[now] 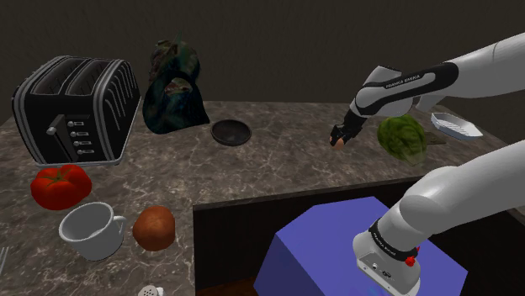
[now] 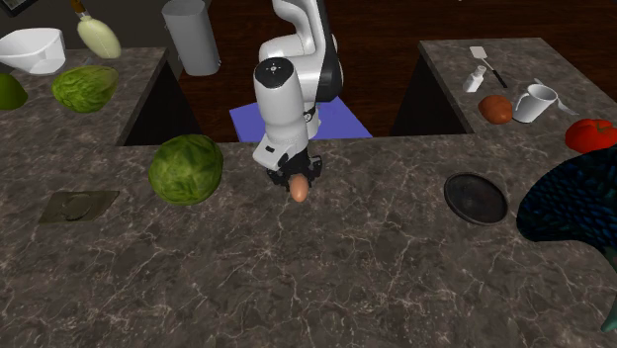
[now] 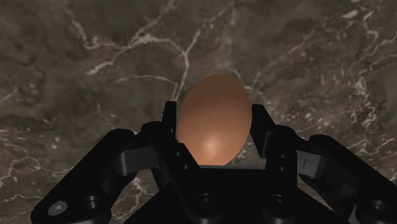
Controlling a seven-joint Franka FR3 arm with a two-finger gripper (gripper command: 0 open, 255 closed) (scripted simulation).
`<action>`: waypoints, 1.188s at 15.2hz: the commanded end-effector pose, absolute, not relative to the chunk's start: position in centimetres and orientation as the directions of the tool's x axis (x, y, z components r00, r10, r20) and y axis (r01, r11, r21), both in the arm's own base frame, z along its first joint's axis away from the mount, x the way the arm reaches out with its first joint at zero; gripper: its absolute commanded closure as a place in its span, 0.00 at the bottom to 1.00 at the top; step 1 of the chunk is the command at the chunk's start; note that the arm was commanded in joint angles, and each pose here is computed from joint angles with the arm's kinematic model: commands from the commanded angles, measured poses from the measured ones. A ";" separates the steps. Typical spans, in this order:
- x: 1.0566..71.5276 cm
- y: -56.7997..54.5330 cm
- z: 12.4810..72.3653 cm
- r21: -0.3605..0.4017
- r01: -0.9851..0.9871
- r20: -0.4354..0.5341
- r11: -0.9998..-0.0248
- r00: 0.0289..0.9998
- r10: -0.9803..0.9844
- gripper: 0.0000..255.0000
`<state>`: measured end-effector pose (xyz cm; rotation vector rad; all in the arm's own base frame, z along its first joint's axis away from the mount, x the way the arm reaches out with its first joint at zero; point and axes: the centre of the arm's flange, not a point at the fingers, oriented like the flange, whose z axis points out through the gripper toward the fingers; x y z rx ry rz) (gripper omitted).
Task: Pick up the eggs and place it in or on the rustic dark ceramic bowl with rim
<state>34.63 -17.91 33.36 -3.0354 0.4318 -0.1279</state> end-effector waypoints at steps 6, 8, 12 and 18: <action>34.6 -17.9 36.5 -0.084 -0.275 0.071 -0.958 0.957 -0.281 1.00; 34.6 -17.9 37.5 -0.084 -0.275 0.071 -0.958 0.957 -0.281 1.00; 34.6 -17.9 39.7 -0.084 -0.275 0.071 -0.958 0.957 -0.281 1.00; 34.6 -17.9 42.8 -0.084 -0.275 0.071 -0.958 0.957 -0.281 1.00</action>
